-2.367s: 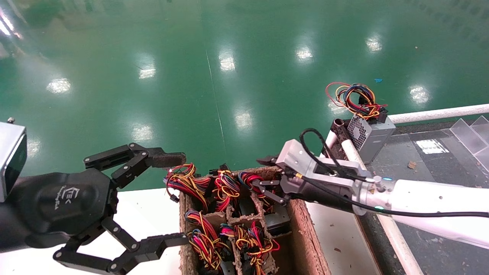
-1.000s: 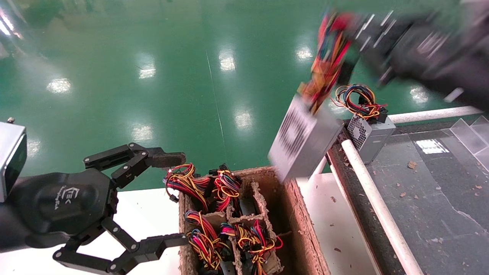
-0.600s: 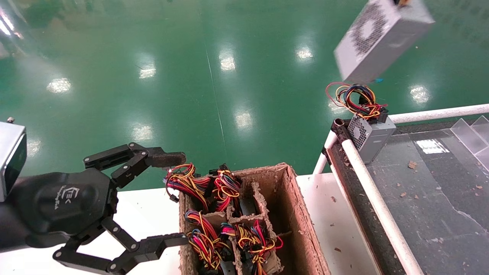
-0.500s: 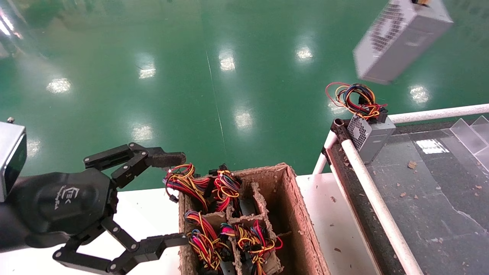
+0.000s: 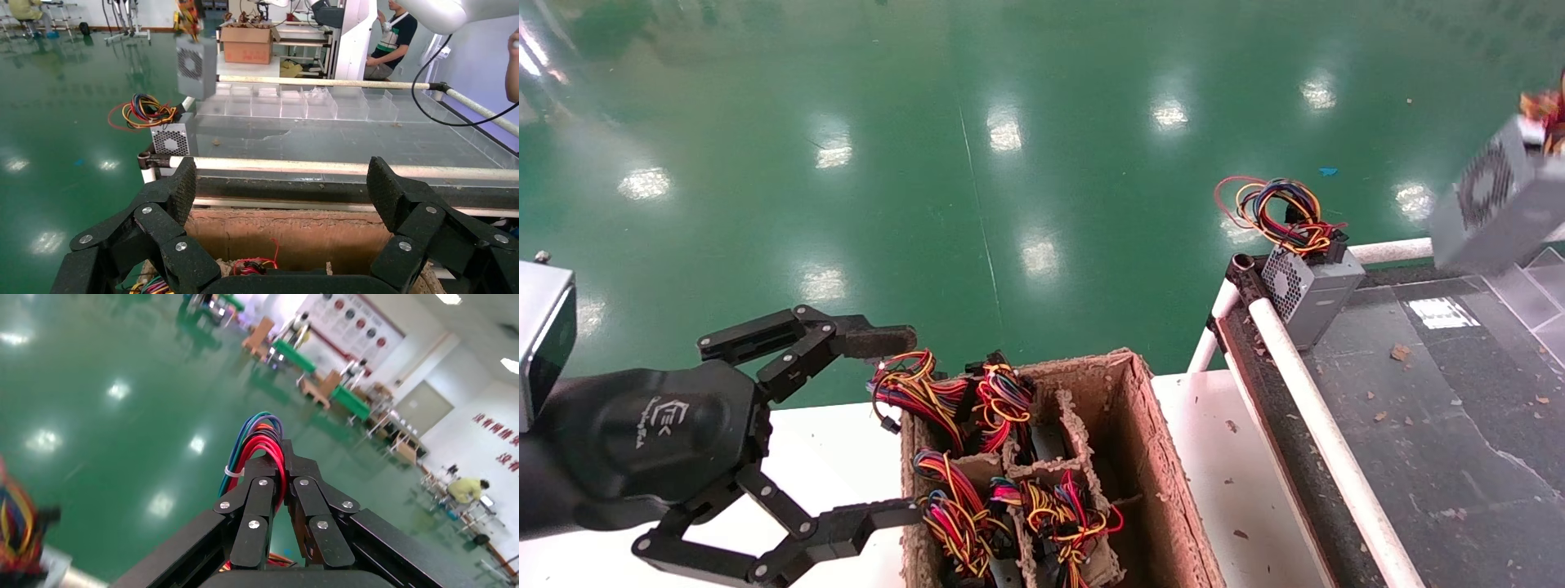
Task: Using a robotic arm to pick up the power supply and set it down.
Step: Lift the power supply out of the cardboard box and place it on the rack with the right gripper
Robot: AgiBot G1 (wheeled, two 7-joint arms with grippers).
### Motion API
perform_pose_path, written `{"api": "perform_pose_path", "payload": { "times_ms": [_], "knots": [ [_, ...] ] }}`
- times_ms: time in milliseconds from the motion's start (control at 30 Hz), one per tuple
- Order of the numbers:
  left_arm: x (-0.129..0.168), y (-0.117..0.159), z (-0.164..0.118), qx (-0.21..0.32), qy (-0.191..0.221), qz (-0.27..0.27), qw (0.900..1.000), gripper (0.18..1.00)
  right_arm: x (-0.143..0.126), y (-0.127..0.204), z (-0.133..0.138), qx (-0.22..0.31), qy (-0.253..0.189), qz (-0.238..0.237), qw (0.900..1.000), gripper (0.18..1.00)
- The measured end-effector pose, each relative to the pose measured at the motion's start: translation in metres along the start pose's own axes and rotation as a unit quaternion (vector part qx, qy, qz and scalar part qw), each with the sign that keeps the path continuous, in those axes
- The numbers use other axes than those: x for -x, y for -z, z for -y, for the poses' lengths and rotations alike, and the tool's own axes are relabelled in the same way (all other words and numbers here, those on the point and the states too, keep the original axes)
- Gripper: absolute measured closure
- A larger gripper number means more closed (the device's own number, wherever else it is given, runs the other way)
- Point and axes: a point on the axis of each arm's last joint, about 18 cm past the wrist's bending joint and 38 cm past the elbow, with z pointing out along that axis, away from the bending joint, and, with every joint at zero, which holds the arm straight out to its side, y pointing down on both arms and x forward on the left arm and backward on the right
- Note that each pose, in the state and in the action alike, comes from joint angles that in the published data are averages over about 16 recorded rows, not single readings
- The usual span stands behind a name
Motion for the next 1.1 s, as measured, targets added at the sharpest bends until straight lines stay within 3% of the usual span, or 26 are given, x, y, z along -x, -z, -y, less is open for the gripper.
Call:
{"api": "perform_pose_path", "payload": {
  "times_ms": [367,767,1100],
  "knots": [
    [0.000,0.000,0.000,0.000,0.000,0.000,1.0000,0.184,0.031,-0.004,-0.041,0.036,-0.006,0.038,0.999,0.974],
    [0.000,0.000,0.000,0.000,0.000,0.000,1.0000,0.184,0.068,-0.036,-0.037,0.026,-0.006,0.070,0.997,0.974],
    [0.000,0.000,0.000,0.000,0.000,0.000,1.0000,0.184,0.083,-0.055,-0.036,0.035,-0.003,0.083,0.996,0.970]
  ]
}}
